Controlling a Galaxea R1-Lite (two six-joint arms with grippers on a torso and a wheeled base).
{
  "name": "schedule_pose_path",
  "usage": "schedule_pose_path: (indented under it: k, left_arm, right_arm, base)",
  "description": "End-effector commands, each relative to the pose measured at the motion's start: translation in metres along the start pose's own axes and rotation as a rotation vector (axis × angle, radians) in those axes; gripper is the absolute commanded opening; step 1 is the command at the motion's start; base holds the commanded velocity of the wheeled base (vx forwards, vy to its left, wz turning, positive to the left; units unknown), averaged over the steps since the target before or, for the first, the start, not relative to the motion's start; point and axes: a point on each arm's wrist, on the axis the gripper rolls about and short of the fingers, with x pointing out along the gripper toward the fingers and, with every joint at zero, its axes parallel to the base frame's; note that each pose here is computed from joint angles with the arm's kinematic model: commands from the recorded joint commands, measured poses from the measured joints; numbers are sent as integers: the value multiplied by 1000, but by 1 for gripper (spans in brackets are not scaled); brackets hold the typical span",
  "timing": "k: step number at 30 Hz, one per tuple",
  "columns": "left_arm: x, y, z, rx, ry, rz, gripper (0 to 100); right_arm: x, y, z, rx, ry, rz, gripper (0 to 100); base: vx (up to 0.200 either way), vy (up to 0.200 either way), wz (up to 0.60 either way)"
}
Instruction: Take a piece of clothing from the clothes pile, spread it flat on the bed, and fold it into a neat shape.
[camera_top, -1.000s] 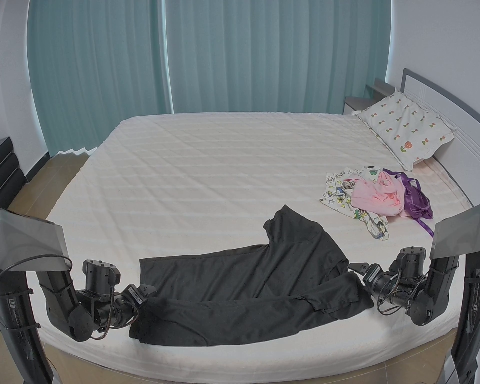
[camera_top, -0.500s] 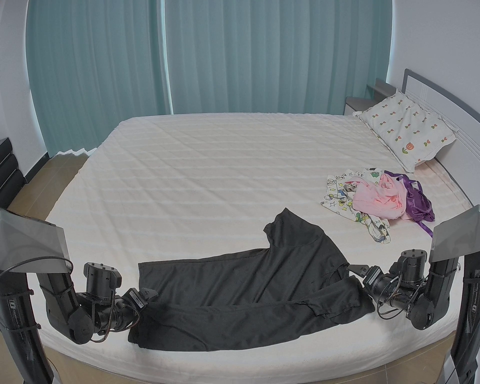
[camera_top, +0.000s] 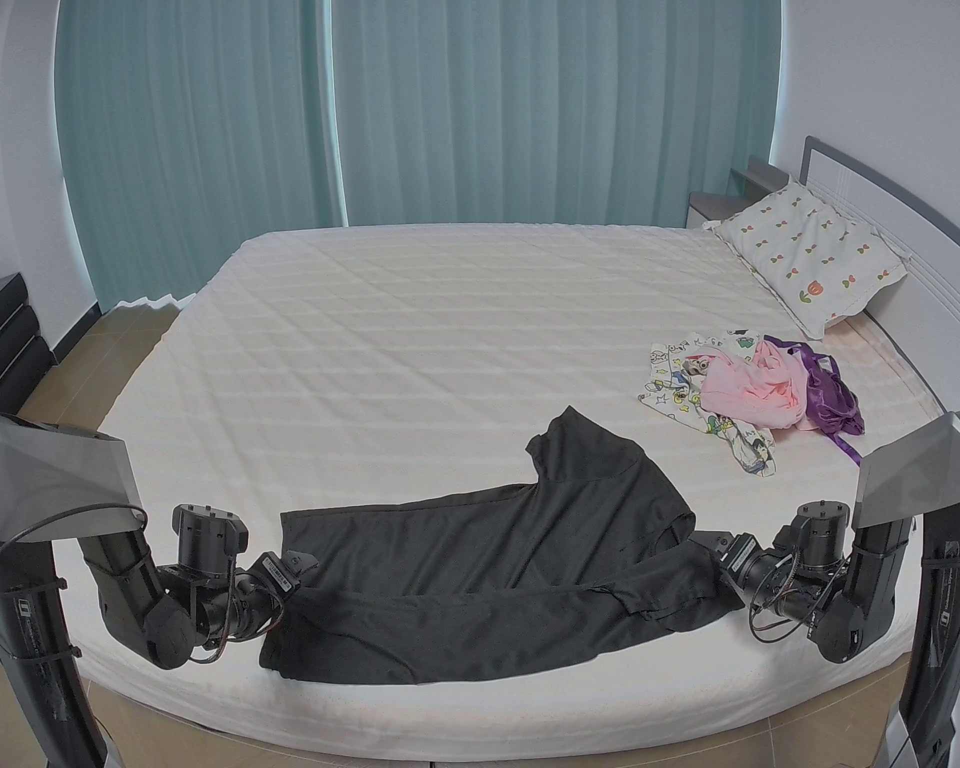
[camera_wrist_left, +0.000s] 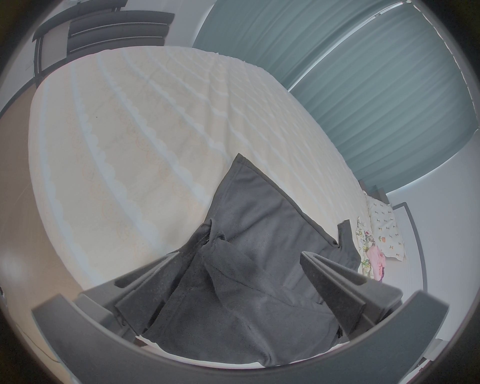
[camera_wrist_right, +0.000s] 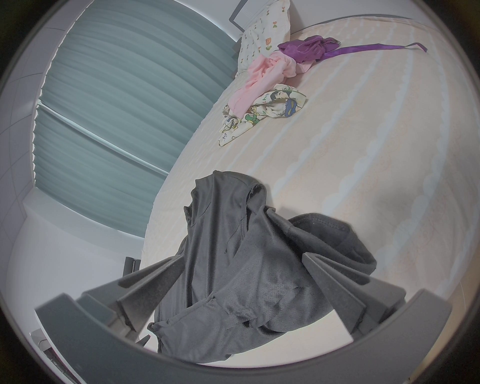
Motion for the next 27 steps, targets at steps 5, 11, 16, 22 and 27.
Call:
schedule_pose_path:
  k: [5, 11, 16, 22, 27]
  left_arm:
    - [21, -7, -2, 24, 24, 55, 100]
    - [35, -4, -5, 68, 35, 76, 100]
    - [40, 1, -7, 95, -18, 137, 0]
    - [37, 5, -1, 51, -53, 145, 0]
    - [31, 4, 4, -18, -73, 129, 0]
  right_arm:
    - [2, -4, -5, -2, 12, -8, 100]
    - [3, -4, -5, -4, 11, -6, 100]
    - [3, -5, -5, -12, 0, -21, 100]
    - [2, -1, -1, -34, -34, -6, 100]
    - [-2, 0, 6, -123, -80, -11, 100]
  base:
    - [0, 0, 0]
    - [0, 0, 0]
    - [0, 0, 0]
    - [0, 0, 0]
    - [0, 0, 0]
